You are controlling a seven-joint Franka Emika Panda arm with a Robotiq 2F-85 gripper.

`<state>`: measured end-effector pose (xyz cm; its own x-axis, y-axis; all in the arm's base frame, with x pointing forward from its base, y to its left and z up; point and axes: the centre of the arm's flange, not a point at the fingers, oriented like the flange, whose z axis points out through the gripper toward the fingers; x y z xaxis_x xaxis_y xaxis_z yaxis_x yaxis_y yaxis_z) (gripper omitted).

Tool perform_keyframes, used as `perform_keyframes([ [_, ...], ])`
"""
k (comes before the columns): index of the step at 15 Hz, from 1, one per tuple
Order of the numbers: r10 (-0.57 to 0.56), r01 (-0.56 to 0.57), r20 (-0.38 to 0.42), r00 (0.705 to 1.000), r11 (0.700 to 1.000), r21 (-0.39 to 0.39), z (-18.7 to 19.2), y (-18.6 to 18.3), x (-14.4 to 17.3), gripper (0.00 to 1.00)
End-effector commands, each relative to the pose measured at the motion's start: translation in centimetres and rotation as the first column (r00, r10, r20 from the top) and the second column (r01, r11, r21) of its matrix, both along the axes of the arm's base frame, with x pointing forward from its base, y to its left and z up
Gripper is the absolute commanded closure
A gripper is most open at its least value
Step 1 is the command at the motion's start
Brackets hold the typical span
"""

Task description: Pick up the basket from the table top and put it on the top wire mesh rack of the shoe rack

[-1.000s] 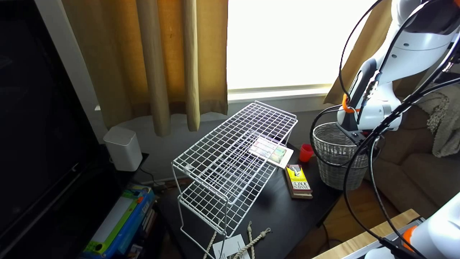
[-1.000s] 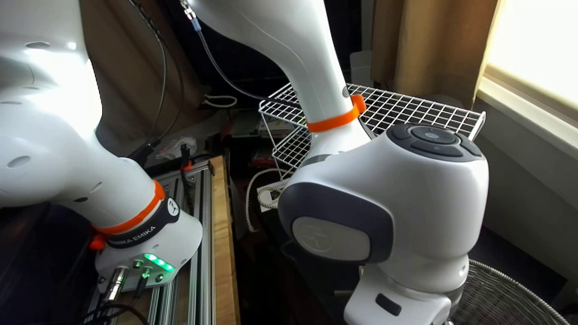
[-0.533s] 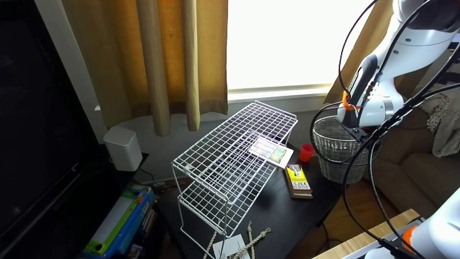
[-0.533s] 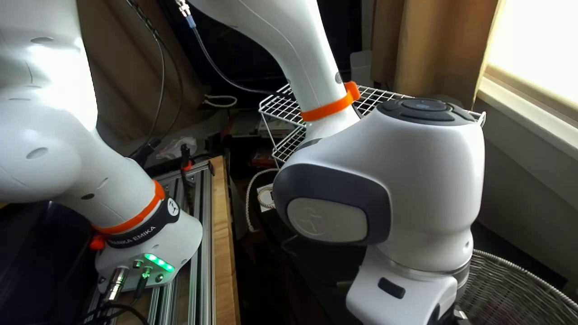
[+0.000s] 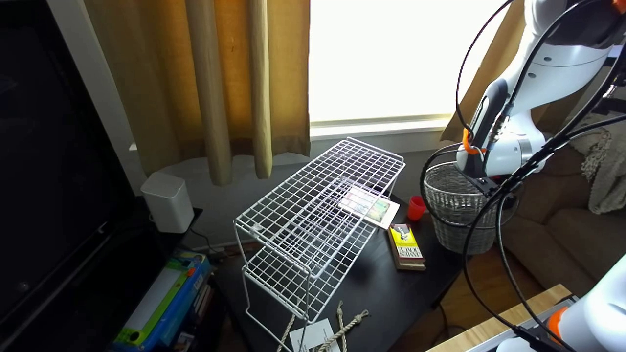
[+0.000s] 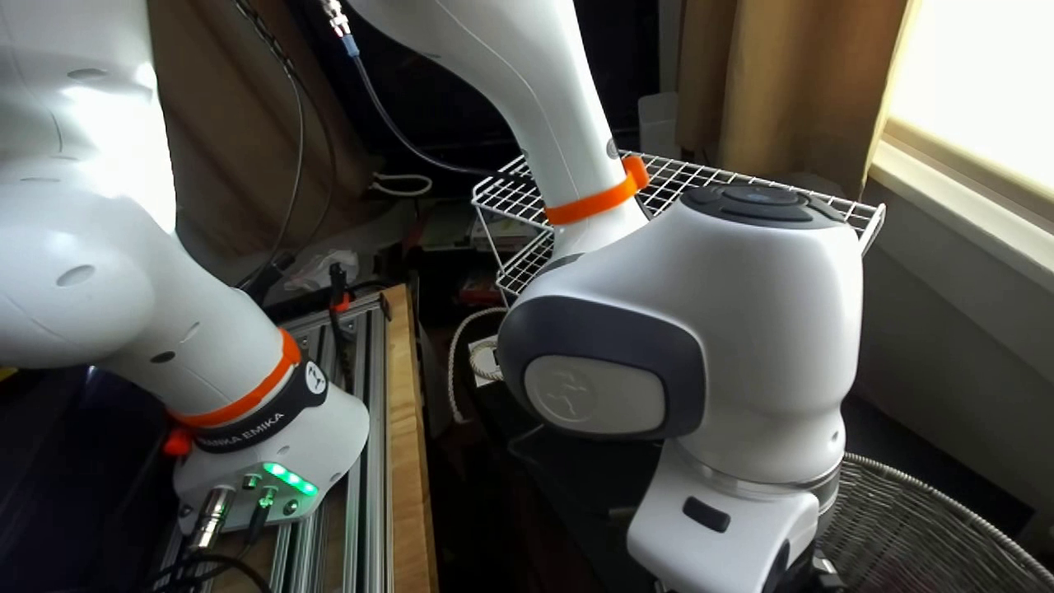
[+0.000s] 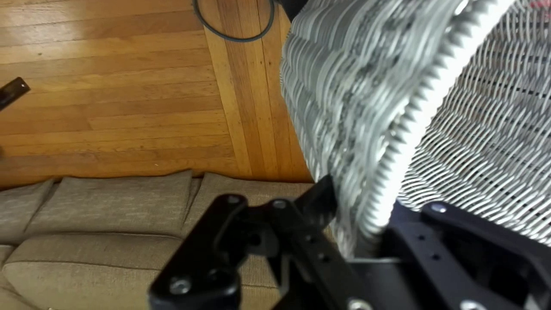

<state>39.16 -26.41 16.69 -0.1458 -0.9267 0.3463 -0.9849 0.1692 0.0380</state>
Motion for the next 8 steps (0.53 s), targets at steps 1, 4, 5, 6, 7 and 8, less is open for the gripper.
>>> perform_keyframes([
  [1,0.004,-0.003,0.014,1.000,1.000,-0.016,0.7,-0.1,-0.1,0.97],
  [4,0.051,-0.049,0.046,0.998,0.998,-0.047,2.9,0.2,-0.5,0.97],
  [5,0.063,-0.060,0.051,0.997,0.996,-0.064,3.6,0.3,-0.6,0.97],
  [6,0.083,-0.078,0.063,0.995,0.994,-0.083,4.6,0.3,-0.8,0.97],
  [7,0.099,-0.091,0.073,0.992,0.990,-0.105,5.3,0.3,-0.9,0.97],
  [8,0.110,-0.100,0.082,0.991,0.987,-0.124,6.2,0.3,-0.9,0.97],
])
